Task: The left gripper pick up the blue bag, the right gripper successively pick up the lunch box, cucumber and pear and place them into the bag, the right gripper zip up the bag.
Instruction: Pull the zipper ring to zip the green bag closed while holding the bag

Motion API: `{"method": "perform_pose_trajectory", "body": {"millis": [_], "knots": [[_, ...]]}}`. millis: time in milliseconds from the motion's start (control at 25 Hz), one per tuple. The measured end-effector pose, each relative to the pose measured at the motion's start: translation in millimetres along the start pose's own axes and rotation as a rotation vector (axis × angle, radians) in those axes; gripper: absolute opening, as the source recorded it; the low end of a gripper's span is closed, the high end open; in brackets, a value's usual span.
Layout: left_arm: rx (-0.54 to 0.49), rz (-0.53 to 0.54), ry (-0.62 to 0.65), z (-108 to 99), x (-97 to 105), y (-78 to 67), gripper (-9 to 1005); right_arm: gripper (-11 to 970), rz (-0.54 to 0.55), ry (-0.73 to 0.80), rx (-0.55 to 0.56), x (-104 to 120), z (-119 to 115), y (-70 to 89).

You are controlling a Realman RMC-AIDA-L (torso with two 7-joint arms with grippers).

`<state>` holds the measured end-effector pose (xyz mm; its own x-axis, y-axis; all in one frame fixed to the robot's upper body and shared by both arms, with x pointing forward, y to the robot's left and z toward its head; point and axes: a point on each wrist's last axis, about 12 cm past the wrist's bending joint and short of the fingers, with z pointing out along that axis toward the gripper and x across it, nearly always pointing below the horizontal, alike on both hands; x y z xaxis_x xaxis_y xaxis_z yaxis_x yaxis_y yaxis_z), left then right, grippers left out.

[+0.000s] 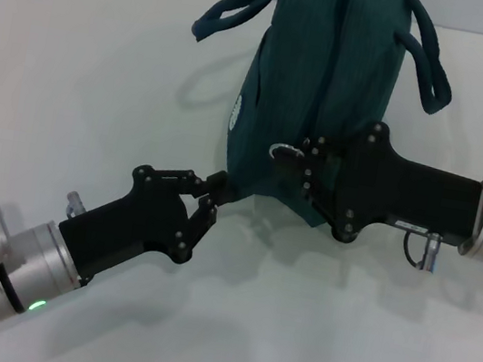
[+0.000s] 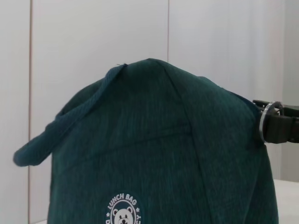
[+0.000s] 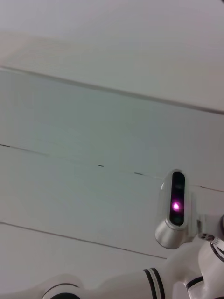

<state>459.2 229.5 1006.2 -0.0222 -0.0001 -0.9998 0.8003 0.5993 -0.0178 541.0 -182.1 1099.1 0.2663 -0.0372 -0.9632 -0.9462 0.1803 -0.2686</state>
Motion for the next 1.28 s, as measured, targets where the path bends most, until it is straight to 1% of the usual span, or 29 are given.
{"method": "perform_pose_trajectory", "body": {"millis": [80,320,400,840,1040,1120,1280], "knots": [[0.007,0.002,0.005,1,0,-0.2,102,17,0.003,0.002,0.005,1,-1,0.4],[0.012,0.008,0.004,3,-1,1.1,79,17,0.028,-0.025,0.073,1,-8,-0.2],[0.003,0.004,0.015,2,1,1.4,71,17,0.035,-0.039,0.100,0,-11,-2.7],[-0.007,-0.005,0.038,2,4,2.3,-1,17,0.043,-0.026,0.130,2,-12,-5.5],[0.002,-0.009,0.016,1,2,0.3,0,18,0.043,-0.024,0.132,2,-12,-5.9],[0.003,-0.010,0.013,0,1,0.0,52,18,0.042,-0.024,0.132,2,-11,-6.0],[0.015,-0.067,-0.029,-4,-3,-2.6,155,19,0.042,-0.024,0.132,2,-11,-5.9]]}}
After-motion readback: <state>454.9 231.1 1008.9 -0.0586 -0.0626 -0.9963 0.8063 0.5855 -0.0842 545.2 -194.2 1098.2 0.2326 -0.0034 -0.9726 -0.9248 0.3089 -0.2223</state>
